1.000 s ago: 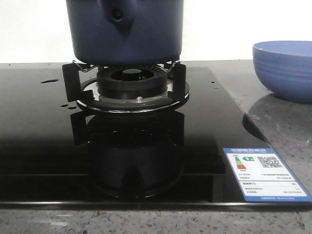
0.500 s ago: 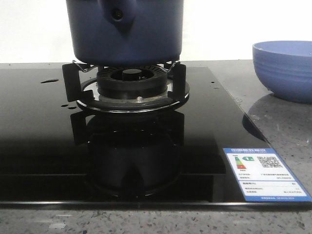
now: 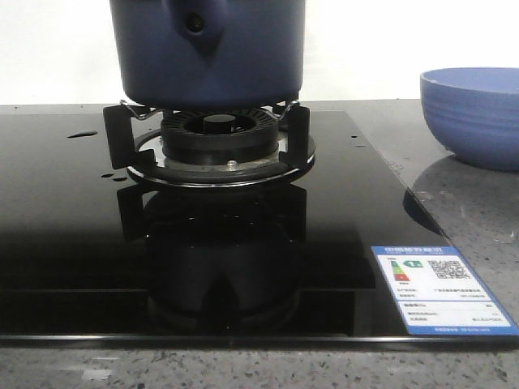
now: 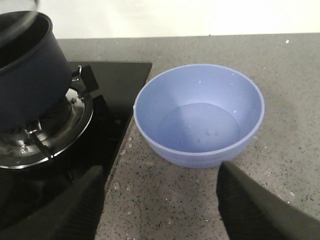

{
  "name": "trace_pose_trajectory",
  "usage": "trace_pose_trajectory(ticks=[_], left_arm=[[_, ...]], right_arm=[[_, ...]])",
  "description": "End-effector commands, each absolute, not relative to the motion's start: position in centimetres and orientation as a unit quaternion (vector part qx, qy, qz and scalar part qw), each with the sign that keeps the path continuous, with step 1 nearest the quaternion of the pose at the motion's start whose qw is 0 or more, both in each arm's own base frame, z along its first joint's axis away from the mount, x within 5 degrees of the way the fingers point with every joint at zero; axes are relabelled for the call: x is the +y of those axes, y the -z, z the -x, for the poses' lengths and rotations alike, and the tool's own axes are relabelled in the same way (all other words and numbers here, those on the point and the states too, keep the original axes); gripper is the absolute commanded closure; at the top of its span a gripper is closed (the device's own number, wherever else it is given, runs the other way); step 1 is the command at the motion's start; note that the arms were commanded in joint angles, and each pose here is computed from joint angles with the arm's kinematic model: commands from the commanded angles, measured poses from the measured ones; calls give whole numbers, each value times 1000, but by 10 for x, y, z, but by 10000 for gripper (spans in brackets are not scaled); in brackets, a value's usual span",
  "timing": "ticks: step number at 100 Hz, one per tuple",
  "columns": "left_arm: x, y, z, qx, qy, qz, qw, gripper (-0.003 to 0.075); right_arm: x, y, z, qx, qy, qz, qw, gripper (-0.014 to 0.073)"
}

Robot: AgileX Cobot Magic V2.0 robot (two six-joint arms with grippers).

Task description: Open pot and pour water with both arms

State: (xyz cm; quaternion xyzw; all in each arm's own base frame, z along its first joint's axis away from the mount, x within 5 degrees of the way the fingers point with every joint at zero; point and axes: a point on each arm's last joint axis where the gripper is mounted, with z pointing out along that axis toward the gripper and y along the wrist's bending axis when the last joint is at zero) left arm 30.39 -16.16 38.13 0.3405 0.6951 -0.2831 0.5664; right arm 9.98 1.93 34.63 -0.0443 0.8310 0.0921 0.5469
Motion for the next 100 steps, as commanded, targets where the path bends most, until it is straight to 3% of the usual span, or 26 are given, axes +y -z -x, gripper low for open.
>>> trace_pose_trajectory(ticks=[1, 43, 82, 89, 100], left_arm=[[-144, -433, -286, 650, 289, -314, 630, 353], [-76, -454, -283, 650, 237, -278, 667, 353], [-45, -453, -286, 667, 231, -247, 664, 353], [-45, -453, -286, 667, 231, -247, 664, 353], [-45, -453, -286, 667, 231, -247, 664, 353]], right_arm=[[19, -368, -113, 824, -82, 51, 559, 160], [-4, -387, -233, 917, -39, -24, 397, 160], [-46, -327, -306, 962, -31, -90, 254, 165], [-46, -319, -312, 965, -33, -92, 243, 215], [-46, -311, -318, 966, -46, -97, 237, 389]])
